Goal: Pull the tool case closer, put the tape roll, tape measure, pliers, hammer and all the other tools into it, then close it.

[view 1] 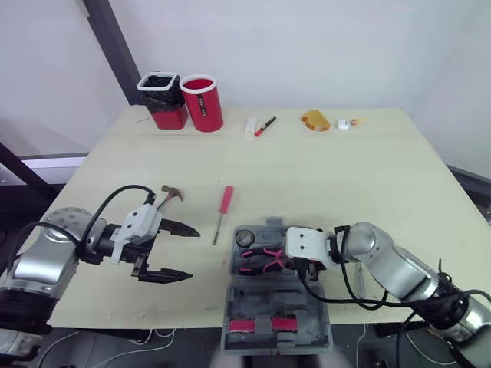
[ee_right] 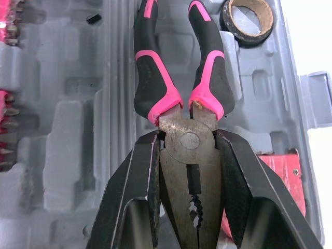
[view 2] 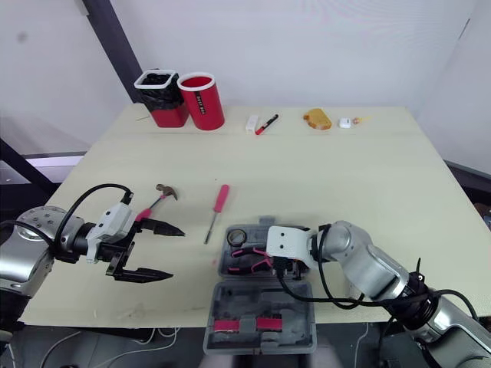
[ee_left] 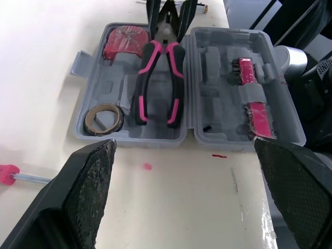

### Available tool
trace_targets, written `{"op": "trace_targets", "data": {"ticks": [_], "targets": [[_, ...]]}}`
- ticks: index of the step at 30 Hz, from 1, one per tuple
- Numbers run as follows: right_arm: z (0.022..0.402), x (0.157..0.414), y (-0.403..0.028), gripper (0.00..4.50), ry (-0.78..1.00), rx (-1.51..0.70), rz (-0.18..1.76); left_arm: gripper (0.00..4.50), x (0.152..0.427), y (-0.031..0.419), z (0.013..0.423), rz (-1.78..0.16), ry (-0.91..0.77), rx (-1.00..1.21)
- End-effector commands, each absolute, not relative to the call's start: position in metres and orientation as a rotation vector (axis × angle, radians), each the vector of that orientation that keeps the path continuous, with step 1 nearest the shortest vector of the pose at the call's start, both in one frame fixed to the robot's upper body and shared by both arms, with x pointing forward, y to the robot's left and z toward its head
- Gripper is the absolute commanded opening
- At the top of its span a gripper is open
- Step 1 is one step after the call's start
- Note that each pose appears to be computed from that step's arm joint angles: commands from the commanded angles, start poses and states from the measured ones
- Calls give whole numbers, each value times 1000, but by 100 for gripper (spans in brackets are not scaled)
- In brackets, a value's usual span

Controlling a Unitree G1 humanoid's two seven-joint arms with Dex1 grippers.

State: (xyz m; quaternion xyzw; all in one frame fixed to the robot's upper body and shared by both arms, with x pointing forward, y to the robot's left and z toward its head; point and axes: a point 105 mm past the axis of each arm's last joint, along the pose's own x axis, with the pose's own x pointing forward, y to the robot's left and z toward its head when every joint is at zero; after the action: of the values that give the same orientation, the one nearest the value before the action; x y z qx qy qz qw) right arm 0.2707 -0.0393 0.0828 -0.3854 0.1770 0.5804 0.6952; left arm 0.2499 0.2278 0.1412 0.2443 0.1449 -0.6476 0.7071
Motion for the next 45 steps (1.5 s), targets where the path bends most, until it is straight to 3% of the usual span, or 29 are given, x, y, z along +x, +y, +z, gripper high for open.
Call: {"op": "trace_targets", "data": {"ticks": [1, 17, 18, 21, 22, 23, 30, 33, 41, 45], "targets": [[87, 269, -32, 101, 368, -873, 1307, 450, 241, 229, 147, -1501, 324, 571], [79, 275, -21, 101, 337, -885, 1357, 450, 244, 230, 146, -1487, 325, 568], [79, 276, -22, 204, 336, -884, 1357, 450, 245, 229, 145, -1487, 324, 568], [81, 279, -23, 339, 319, -881, 1338, 450, 246, 228, 145, -1486, 321, 567], [82, 281, -23, 412, 314, -879, 1332, 450, 246, 228, 144, -1486, 321, 566], [84, 282, -23, 443, 313, -870, 1330, 450, 245, 228, 144, -1485, 321, 565], [96, 283, -27, 443, 274, -747, 1342, 450, 245, 229, 141, -1474, 317, 567], [101, 283, -25, 365, 234, -667, 1350, 450, 244, 229, 140, -1474, 315, 563], [95, 291, -17, 10, 190, -564, 1326, 450, 245, 228, 138, -1464, 303, 544], [82, 295, -20, 10, 223, -588, 1317, 450, 247, 228, 138, -1460, 301, 543]]}}
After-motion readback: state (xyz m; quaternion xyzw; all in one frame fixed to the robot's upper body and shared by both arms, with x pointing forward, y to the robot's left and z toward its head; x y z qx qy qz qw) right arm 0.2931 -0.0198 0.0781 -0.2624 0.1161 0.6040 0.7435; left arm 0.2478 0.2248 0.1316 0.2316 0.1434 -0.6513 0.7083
